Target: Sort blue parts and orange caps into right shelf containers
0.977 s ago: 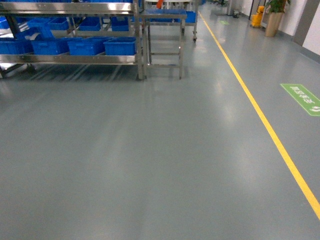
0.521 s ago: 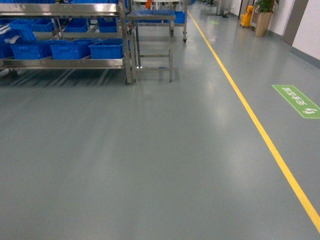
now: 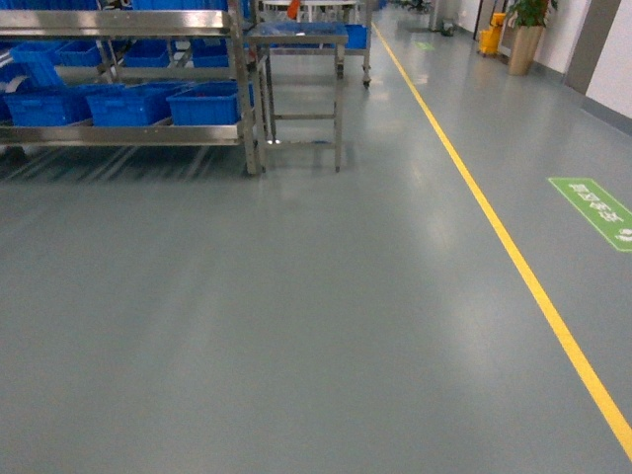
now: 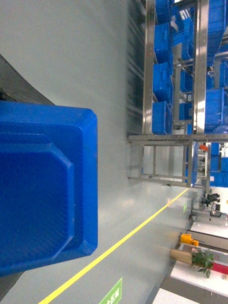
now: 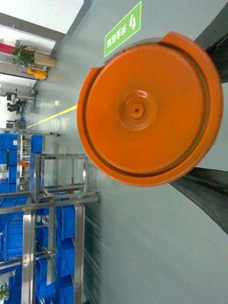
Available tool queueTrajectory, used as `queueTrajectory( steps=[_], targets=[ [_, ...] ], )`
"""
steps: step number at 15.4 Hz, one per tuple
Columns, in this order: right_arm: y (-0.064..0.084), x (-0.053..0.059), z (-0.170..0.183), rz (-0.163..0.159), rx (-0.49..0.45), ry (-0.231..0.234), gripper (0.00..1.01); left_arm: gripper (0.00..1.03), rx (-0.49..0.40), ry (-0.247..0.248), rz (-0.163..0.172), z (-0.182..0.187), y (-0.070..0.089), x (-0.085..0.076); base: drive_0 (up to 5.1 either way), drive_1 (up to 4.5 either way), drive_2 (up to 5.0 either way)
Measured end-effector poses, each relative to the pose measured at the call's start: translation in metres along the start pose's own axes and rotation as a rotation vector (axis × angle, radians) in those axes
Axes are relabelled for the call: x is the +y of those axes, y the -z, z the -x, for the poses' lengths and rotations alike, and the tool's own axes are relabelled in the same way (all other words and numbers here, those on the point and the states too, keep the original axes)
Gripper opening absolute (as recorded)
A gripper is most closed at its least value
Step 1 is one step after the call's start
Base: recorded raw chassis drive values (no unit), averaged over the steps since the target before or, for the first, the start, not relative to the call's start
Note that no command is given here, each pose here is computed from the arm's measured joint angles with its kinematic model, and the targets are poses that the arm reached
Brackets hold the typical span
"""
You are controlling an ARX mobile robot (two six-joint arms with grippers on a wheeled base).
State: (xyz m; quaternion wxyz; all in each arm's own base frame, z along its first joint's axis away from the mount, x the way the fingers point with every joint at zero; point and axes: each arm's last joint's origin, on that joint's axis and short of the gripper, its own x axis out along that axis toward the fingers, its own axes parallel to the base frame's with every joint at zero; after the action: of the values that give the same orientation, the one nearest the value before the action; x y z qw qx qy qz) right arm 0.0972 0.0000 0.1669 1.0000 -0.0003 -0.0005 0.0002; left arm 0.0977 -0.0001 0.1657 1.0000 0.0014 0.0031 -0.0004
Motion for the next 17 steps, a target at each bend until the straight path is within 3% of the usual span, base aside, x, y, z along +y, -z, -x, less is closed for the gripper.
queueTrajectory(
  steps=[17],
  targets=[
    [-0.0001,0.0,0.0,0.0,-0.001,0.0,0.42,0.43,0.0,0.0,0.0,0.0,0.0,0.0,0.1,4.35,-4.1]
  ],
)
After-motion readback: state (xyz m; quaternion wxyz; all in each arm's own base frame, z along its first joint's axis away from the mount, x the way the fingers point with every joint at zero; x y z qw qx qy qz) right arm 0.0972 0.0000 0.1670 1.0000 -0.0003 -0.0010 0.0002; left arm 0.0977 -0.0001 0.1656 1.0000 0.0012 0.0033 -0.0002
